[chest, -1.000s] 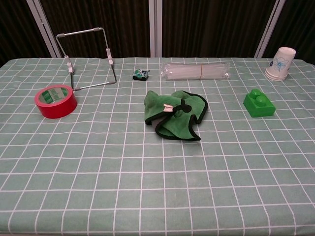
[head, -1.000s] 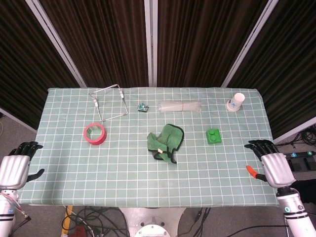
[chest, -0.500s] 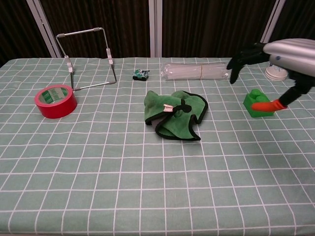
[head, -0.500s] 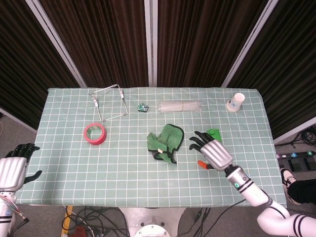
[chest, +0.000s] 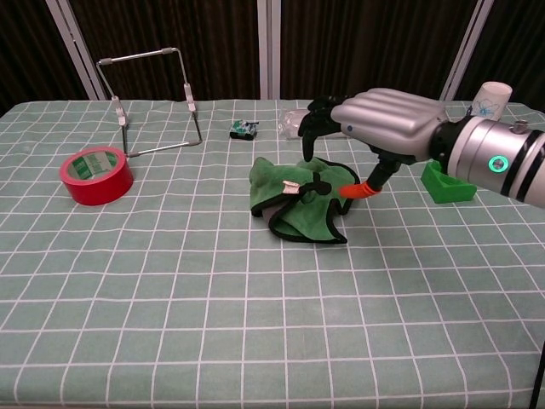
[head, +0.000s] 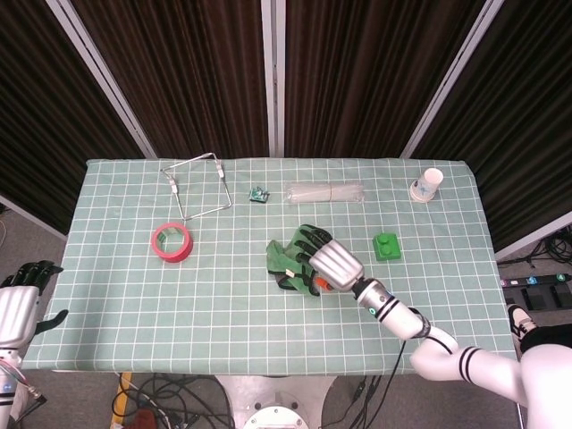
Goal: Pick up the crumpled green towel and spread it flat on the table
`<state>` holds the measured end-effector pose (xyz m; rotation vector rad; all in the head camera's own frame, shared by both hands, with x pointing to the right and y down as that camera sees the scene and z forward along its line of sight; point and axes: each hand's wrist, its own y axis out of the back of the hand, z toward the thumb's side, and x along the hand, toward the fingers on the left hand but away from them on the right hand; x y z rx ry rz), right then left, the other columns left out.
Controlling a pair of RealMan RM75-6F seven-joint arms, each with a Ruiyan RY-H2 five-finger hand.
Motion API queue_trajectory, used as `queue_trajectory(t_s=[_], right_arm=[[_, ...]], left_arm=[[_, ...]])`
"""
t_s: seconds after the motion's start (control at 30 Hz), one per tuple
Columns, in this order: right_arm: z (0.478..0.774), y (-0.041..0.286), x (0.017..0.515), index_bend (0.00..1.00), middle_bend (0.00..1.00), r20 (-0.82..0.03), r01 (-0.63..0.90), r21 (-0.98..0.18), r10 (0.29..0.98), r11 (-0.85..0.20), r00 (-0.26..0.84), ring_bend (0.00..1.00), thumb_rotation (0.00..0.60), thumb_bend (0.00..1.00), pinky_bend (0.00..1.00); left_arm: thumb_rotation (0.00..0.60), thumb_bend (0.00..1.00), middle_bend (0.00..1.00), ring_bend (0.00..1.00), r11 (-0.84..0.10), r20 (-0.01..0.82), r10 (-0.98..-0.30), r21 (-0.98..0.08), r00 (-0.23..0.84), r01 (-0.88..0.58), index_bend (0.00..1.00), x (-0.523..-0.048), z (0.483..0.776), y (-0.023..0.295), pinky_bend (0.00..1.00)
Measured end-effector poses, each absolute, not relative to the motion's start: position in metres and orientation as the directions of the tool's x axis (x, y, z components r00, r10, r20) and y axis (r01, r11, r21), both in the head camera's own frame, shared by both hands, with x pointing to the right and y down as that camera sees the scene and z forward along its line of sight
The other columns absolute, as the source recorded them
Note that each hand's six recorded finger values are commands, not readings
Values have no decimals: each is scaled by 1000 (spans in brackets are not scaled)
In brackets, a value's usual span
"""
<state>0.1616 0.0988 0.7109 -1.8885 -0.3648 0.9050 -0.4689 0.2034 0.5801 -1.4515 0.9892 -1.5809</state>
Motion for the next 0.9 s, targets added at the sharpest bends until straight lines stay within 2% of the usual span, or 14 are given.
queue_trajectory(t_s=[0.57,0.9], right_arm=[[739,93,111,360,162,-428,-156,-869,554,-470,714,19,600,166,124],[742,97,90,399,198,-399,-140,-879,543,-455,739,65,600,198,125]], left_arm=[[600,47,243,188,-419,416,-905,-908,-89,16,263,-480,584,207,331],[600,47,243,188,-416,413,-905,-909,-103,9,263,-486,583,210,331]])
